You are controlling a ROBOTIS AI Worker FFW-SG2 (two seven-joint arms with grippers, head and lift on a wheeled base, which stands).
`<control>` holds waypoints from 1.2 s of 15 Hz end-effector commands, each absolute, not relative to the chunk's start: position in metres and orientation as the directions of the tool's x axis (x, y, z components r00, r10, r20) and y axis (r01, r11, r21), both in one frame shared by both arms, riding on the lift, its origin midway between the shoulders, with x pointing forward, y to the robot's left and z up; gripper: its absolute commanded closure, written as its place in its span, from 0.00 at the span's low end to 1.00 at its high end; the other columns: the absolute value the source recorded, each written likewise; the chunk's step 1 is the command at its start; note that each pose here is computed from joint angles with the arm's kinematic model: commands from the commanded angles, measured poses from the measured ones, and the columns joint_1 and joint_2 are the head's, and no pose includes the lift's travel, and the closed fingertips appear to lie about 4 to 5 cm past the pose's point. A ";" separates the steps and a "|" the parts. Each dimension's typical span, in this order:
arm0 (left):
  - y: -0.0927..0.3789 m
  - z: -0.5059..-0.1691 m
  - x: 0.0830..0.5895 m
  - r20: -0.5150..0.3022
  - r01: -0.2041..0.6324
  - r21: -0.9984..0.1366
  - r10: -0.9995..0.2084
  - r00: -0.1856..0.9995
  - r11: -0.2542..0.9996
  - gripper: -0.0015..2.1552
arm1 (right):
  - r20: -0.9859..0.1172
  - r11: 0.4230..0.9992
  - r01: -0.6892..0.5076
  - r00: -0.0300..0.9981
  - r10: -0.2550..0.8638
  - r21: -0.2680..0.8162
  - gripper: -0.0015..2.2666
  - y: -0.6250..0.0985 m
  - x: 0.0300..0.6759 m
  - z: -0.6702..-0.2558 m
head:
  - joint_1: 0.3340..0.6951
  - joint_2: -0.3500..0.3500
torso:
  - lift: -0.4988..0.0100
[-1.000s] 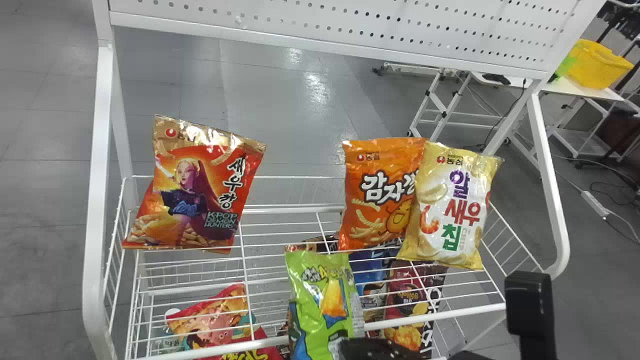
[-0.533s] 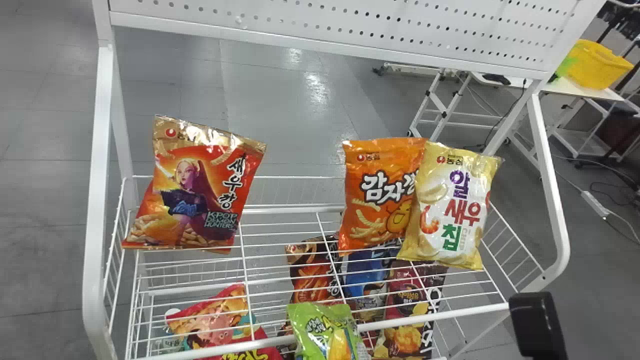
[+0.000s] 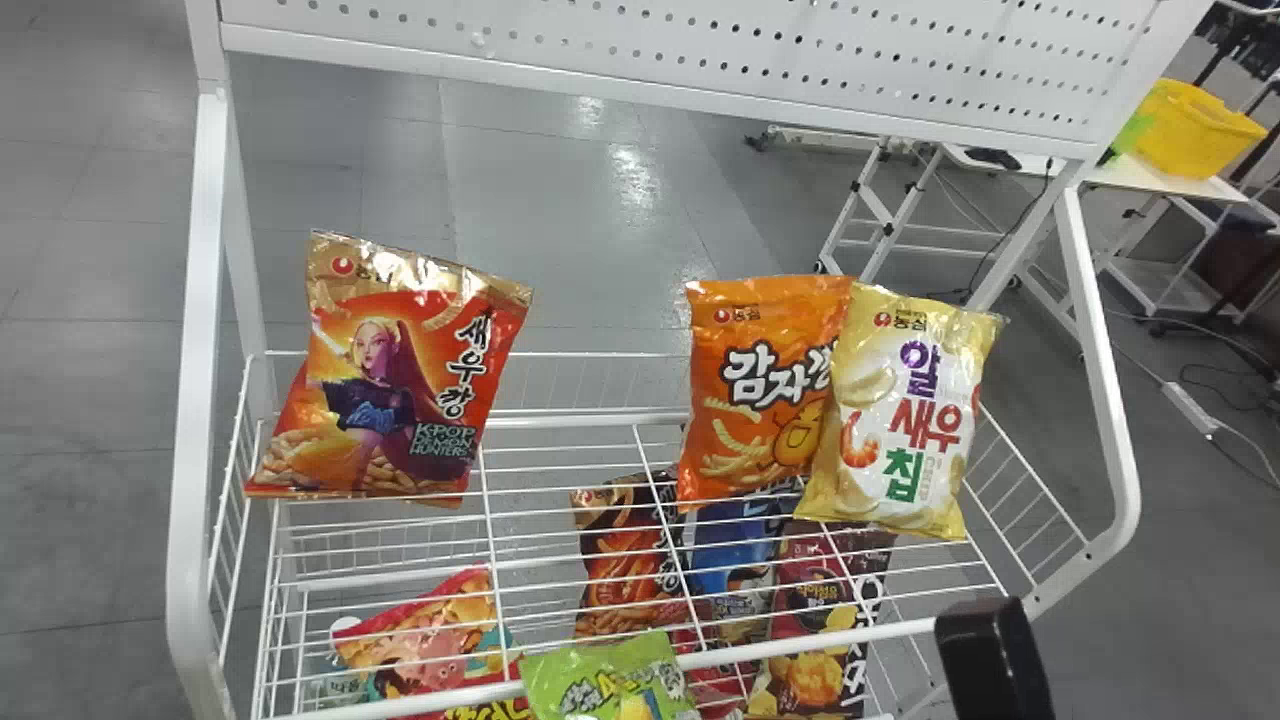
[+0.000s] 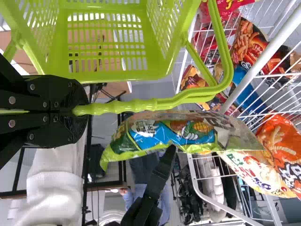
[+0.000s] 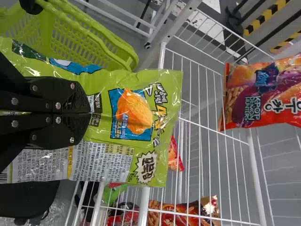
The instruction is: Hold basket handle with left hand then pick Gkobukchip with right hand and place into basket
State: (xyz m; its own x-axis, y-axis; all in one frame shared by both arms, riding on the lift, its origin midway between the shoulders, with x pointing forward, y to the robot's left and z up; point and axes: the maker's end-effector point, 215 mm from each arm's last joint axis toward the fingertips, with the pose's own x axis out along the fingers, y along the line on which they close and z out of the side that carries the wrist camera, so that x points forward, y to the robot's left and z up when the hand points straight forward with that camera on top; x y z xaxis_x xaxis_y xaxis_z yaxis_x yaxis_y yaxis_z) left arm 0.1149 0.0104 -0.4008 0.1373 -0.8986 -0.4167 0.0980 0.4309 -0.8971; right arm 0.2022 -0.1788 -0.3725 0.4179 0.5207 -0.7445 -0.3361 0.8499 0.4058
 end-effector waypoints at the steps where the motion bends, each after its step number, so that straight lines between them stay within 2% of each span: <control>1: 0.009 -0.400 0.116 -0.414 0.099 -0.898 -0.900 0.138 0.428 0.80 | -0.766 0.828 -0.352 0.338 0.548 0.437 0.99 -0.157 0.183 -0.395 | 1.00 0.00 | 0.92; 9: 0.009 -0.399 0.116 -0.407 0.100 -0.901 -0.903 0.137 0.421 0.80 | -0.838 0.783 -0.386 0.044 0.544 0.488 0.99 -0.091 0.108 -0.488 | 1.00 0.00 | 0.92; 12: 0.009 -0.399 0.116 -0.405 0.099 -0.902 -0.904 0.138 0.419 0.80 | -0.860 0.786 -0.383 -0.041 0.509 0.484 0.99 -0.082 0.092 -0.525 | 1.00 0.00 | 0.92; 13: 0.009 -0.398 0.116 -0.403 0.099 -0.903 -0.905 0.139 0.417 0.80 | -0.867 0.788 -0.392 -0.054 0.495 0.475 0.99 -0.080 0.088 -0.539 | 1.00 0.00 | 0.92; 15: 0.009 -0.398 0.118 -0.402 0.101 -0.903 -0.905 0.140 0.417 0.80 | -0.851 0.771 -0.431 0.014 0.525 0.469 0.99 -0.065 0.114 -0.556 | 1.00 0.00 | 0.92; 16: 0.009 -0.398 0.118 -0.402 0.103 -0.903 -0.905 0.141 0.417 0.80 | -0.847 0.770 -0.433 0.027 0.531 0.469 0.95 -0.063 0.120 -0.559 | 1.00 0.00 | 0.92; 17: 0.011 -0.398 0.119 -0.404 0.102 -0.902 -0.903 0.143 0.420 0.80 | -0.845 0.768 -0.435 0.029 0.534 0.470 0.74 -0.061 0.120 -0.558 | 1.00 0.00 | 0.92; 18: 0.011 -0.399 0.121 -0.405 0.103 -0.902 -0.903 0.145 0.420 0.80 | -0.847 0.772 -0.444 0.053 0.530 0.455 0.35 -0.063 0.126 -0.556 | 1.00 0.00 | 0.92</control>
